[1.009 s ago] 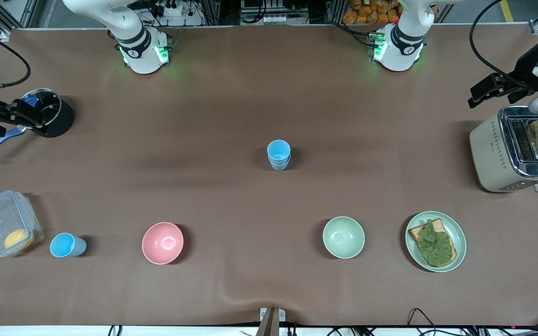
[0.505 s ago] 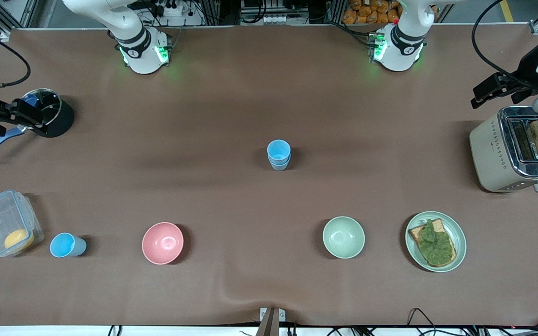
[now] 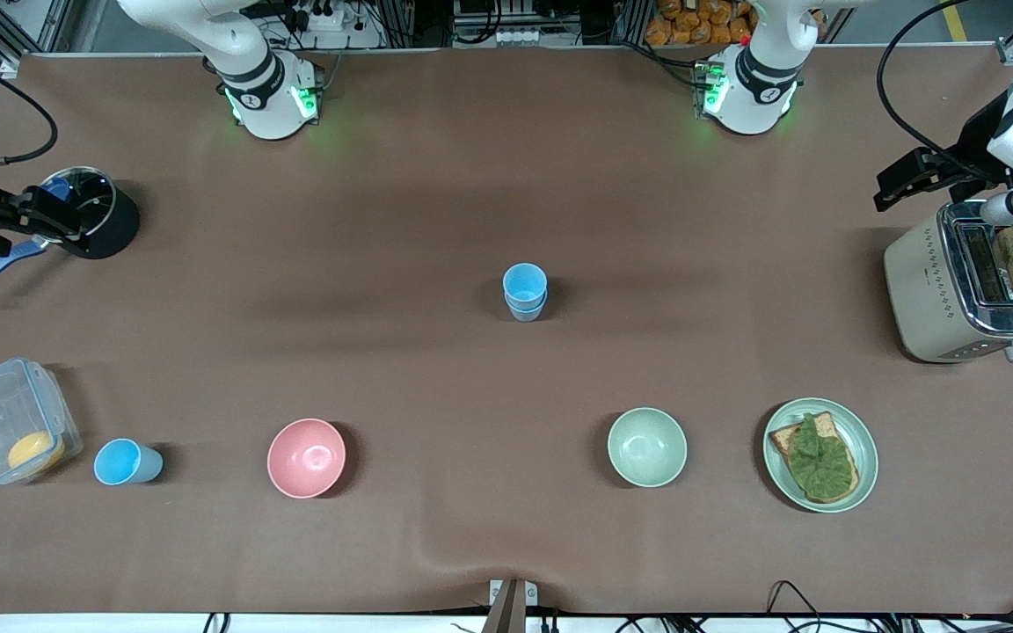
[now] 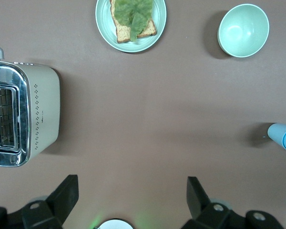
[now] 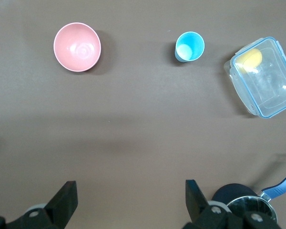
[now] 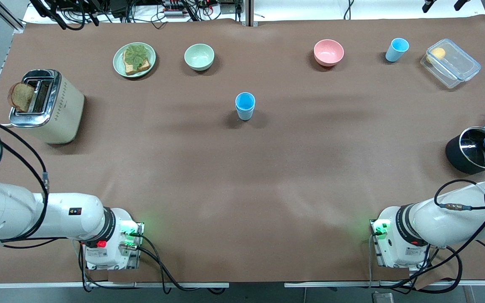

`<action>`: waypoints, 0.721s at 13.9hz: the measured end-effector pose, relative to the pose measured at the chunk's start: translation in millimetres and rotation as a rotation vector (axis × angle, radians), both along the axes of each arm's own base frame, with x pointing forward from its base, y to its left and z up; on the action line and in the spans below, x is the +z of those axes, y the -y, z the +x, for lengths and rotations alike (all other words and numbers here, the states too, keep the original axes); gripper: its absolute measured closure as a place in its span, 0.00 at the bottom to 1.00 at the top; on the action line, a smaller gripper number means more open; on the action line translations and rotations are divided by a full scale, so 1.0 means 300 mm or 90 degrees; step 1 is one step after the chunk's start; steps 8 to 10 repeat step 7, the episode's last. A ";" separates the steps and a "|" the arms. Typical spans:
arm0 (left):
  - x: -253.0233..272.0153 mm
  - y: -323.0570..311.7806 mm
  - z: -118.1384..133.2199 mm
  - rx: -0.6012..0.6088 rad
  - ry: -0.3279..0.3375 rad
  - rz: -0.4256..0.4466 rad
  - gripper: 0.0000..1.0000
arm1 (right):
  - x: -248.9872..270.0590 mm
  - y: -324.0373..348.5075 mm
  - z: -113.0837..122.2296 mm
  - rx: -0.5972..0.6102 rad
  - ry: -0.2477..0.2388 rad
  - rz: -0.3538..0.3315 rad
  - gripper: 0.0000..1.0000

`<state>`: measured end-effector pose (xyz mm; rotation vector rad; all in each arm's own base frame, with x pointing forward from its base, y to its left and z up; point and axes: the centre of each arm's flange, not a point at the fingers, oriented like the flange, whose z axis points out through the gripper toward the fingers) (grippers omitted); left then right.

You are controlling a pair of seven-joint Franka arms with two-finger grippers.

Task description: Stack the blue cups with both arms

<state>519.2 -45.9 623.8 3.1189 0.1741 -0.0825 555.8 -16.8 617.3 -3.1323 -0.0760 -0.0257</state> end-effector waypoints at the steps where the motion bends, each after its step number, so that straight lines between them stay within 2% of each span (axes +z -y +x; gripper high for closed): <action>1: 0.002 0.000 0.001 0.000 0.001 0.000 0.00 | 0.000 0.000 0.000 0.000 0.000 0.000 0.00; 10: 0.005 0.000 0.001 0.000 0.002 0.000 0.00 | 0.000 0.000 0.000 0.000 0.000 0.000 0.00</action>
